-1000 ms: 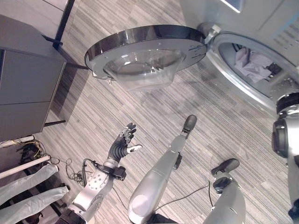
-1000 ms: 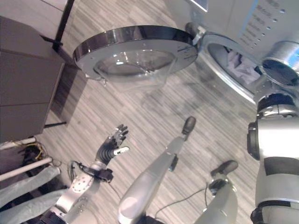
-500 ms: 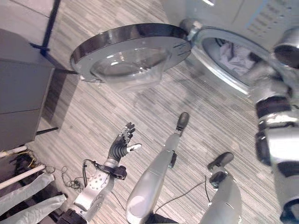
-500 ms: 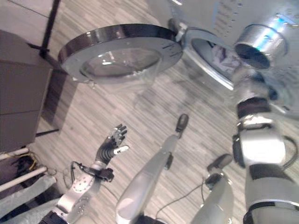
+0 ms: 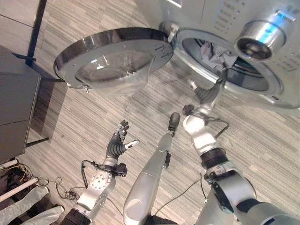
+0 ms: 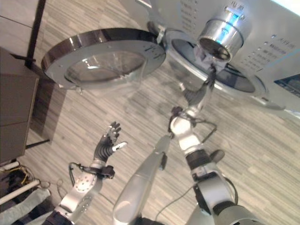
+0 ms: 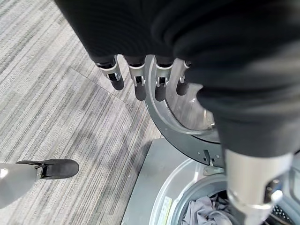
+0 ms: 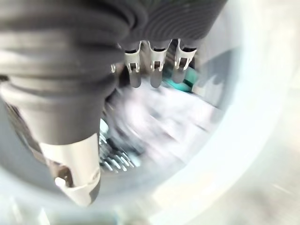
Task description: Grab the laundry basket,head to the washer,open it,put in the laundry and shut it.
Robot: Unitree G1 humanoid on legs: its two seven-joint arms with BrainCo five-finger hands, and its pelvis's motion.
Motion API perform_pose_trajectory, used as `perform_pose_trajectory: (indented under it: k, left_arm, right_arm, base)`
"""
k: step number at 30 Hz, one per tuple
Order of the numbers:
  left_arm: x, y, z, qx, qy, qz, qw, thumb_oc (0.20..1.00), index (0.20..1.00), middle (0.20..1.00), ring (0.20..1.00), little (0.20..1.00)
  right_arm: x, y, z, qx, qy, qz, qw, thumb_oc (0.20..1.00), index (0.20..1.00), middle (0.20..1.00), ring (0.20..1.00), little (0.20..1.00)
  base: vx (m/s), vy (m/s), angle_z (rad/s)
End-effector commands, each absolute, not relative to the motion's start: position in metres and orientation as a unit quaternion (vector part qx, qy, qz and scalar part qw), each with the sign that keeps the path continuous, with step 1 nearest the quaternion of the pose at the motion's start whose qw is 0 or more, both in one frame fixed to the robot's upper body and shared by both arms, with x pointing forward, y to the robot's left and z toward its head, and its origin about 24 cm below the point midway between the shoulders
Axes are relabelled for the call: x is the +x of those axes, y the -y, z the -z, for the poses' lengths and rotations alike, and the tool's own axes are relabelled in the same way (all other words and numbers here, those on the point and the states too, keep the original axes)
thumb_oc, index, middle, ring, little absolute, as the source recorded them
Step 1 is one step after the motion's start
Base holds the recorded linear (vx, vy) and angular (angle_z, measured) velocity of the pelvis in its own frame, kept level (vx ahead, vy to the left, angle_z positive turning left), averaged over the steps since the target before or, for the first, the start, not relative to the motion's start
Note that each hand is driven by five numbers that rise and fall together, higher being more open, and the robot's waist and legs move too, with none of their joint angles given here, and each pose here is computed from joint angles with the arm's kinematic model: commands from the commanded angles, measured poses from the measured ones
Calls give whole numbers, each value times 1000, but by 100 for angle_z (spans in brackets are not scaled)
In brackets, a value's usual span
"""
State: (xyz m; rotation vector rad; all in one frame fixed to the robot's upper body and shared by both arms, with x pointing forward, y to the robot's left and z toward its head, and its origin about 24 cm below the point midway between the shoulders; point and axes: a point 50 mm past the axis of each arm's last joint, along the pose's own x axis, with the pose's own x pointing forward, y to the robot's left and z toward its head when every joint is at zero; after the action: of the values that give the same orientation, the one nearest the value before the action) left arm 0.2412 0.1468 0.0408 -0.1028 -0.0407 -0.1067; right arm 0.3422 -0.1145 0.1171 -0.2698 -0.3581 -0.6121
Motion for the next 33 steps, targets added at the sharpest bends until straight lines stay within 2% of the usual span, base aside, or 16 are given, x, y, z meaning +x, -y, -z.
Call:
perform_pose_trajectory:
  k: [1, 3, 4, 5, 6, 9, 11, 12, 14, 18, 19, 21, 23, 24, 27, 33]
  left_arm:
    - [242, -149, -50, -25, 56, 37, 997, 1000, 1000, 1000, 1000, 1000]
    - [242, -152, -49, -19, 54, 27, 998, 1000, 1000, 1000, 1000, 1000]
    - [245, -159, -47, 2, 54, 5, 999, 1000, 1000, 1000, 1000, 1000]
    - [244, -159, -47, 2, 53, 5, 999, 1000, 1000, 1000, 1000, 1000]
    - [247, -166, -42, 10, 46, -19, 999, 1000, 1000, 1000, 1000, 1000]
    - [248, -189, -33, 30, 27, -88, 995, 1000, 1000, 1000, 1000, 1000]
    - [246, -198, -30, 36, 20, -109, 993, 1000, 1000, 1000, 1000, 1000]
    - [241, -217, -22, 45, 1, -147, 988, 1000, 1000, 1000, 1000, 1000]
    - [235, -234, -17, 73, -13, -174, 982, 1000, 1000, 1000, 1000, 1000]
    - [226, -259, -18, 142, -23, -200, 969, 1000, 1000, 1000, 1000, 1000]
    - [223, -280, -20, 179, -32, -230, 956, 1000, 1000, 1000, 1000, 1000]
    - [219, -292, -22, 186, -38, -254, 948, 1000, 1000, 1000, 1000, 1000]
    - [220, -318, -36, 220, -39, -319, 921, 1000, 1000, 1000, 1000, 1000]
    - [219, -318, -36, 220, -40, -319, 921, 1000, 1000, 1000, 1000, 1000]
    - [221, -350, -61, 262, -17, -386, 884, 1000, 1000, 1000, 1000, 1000]
    - [242, -385, -103, 330, -9, -390, 860, 1000, 1000, 1000, 1000, 1000]
  right_arm:
    - [332, 92, -111, -149, 194, 192, 950, 1000, 1000, 1000, 1000, 1000]
    - [324, 88, -93, -165, 170, 158, 959, 1000, 1000, 1000, 1000, 1000]
    - [309, 87, -54, -201, 109, 96, 969, 1000, 1000, 1000, 1000, 1000]
    - [308, 87, -54, -201, 108, 95, 969, 1000, 1000, 1000, 1000, 1000]
    - [293, 93, -22, -231, 52, 61, 970, 1000, 1000, 1000, 1000, 1000]
    - [266, 124, 18, -253, -30, 53, 965, 1000, 1000, 1000, 1000, 1000]
    - [261, 134, 21, -259, -38, 53, 964, 1000, 1000, 1000, 1000, 1000]
    - [251, 155, 26, -296, -47, 44, 953, 1000, 1000, 1000, 1000, 1000]
    - [239, 173, 34, -341, -61, 30, 938, 1000, 1000, 1000, 1000, 1000]
    - [222, 199, 45, -373, -97, 28, 922, 1000, 1000, 1000, 1000, 1000]
    - [211, 216, 53, -387, -130, 38, 912, 1000, 1000, 1000, 1000, 1000]
    - [206, 224, 56, -399, -145, 37, 905, 1000, 1000, 1000, 1000, 1000]
    - [191, 244, 65, -425, -190, 48, 884, 1000, 1000, 1000, 1000, 1000]
    - [190, 244, 65, -425, -190, 48, 884, 1000, 1000, 1000, 1000, 1000]
    - [179, 249, 77, -445, -231, 11, 865, 1000, 1000, 1000, 1000, 1000]
    - [177, 248, 78, -442, -240, -13, 864, 1000, 1000, 1000, 1000, 1000]
  base:
    - [-48, -22, -1]
    - [-46, -40, -10]
    - [-40, -49, -14]
    - [-65, -105, -14]
    - [-24, -101, -18]
    - [-2, -126, -30]
    - [12, -58, -32]
    - [37, -74, -35]
    - [2, -112, -33]
    - [-45, -31, -18]
    - [3, -50, -21]
    - [5, -41, -28]
    - [37, -45, -22]
    - [69, -53, -9]
    - [45, -38, -16]
    - [-26, -38, -24]
